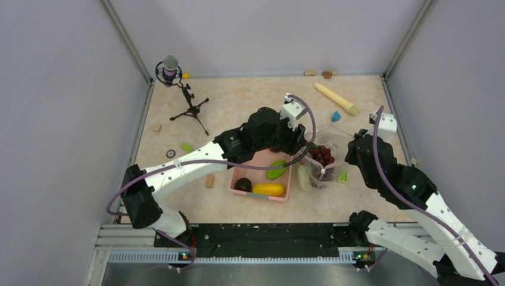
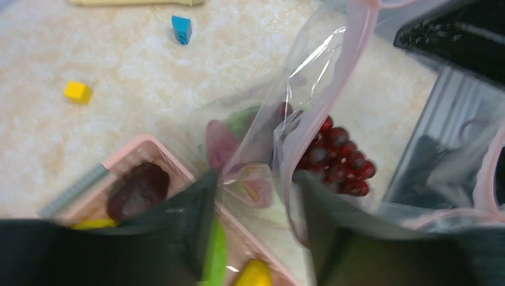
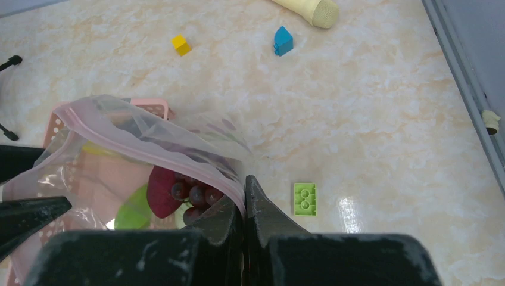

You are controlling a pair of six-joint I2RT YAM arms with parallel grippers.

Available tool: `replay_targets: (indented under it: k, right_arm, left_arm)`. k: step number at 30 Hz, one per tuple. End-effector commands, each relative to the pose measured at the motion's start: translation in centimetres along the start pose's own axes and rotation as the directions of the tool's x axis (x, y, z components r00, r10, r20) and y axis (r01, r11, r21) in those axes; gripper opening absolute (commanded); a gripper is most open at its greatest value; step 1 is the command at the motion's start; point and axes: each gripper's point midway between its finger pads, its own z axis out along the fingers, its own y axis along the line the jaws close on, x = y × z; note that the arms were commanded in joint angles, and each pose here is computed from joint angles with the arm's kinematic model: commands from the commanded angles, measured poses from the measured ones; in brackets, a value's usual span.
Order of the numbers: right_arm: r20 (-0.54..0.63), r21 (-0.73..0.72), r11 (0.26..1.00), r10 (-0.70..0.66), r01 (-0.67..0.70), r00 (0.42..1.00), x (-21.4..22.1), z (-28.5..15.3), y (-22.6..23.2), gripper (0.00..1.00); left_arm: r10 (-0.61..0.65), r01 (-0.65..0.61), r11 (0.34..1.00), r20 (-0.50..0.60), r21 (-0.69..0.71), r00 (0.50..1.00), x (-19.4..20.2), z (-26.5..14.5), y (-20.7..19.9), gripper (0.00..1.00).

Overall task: Place the food in the zip-top bag and seal the zipper
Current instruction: Adjust the zipper food storage bag at the center of the board, then pick up the fake fruit from the bin.

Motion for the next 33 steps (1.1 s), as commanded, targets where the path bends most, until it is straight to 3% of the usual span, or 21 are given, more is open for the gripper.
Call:
replay_targets:
  k: [1,2,6,9,12,15,19,22,29,33]
  right_arm:
    - [0.035,0.021,1.000,-0.002,0.001,0.999,-1.1,-0.1,-0.4,0.00]
    - [0.020,0.003,1.000,-0.013,0.013,1.000,-0.7,0.0,0.1,0.00]
    - [-0.039,-0.035,0.997,-0.063,0.062,0.997,0.5,0.7,1.4,0.00]
    - [-0.066,-0.044,0.996,-0.086,0.084,0.994,1.1,1.1,1.8,0.00]
    - [-0.071,-0.042,0.995,-0.091,0.088,0.993,1.2,1.2,1.9,0.00]
    - [-0.065,-0.044,0.996,-0.084,0.082,0.994,1.1,1.1,1.8,0.00]
    - [-0.061,-0.048,0.996,-0.081,0.078,0.995,1.0,1.1,1.9,0.00]
    - [-0.068,-0.059,0.995,-0.085,0.081,0.994,1.2,1.0,2.0,0.00]
    - [-0.080,-0.064,0.994,-0.093,0.088,0.992,1.6,1.2,2.2,0.00]
    - [-0.074,-0.042,0.995,-0.094,0.091,0.993,1.6,1.3,1.8,0.00]
  left_arm:
    - [0.015,-0.017,0.997,0.041,0.071,0.999,-2.4,0.1,-1.1,0.77]
    - [0.015,-0.018,0.996,0.037,0.082,0.999,-2.4,0.0,-1.3,0.96]
    - [-0.005,0.001,0.998,0.060,0.060,0.998,-2.0,-2.2,-1.0,0.97]
    - [-0.034,0.034,0.999,0.145,0.000,0.989,-1.4,-4.9,0.2,0.97]
    - [-0.105,0.151,0.974,0.260,-0.166,0.960,-0.8,-7.5,4.2,0.97]
    - [-0.196,0.252,0.948,0.269,-0.193,0.943,1.6,-8.8,6.6,0.97]
    - [-0.278,0.328,0.909,0.212,-0.258,0.937,5.9,-8.8,9.2,0.98]
    - [-0.284,0.309,0.897,0.125,-0.315,0.951,9.5,-8.8,10.3,0.97]
    - [-0.081,0.085,0.992,0.051,-0.091,0.995,13.3,-5.2,8.4,0.97]
    - [-0.068,0.065,0.997,-0.076,-0.039,0.995,14.9,-2.5,8.1,0.97]
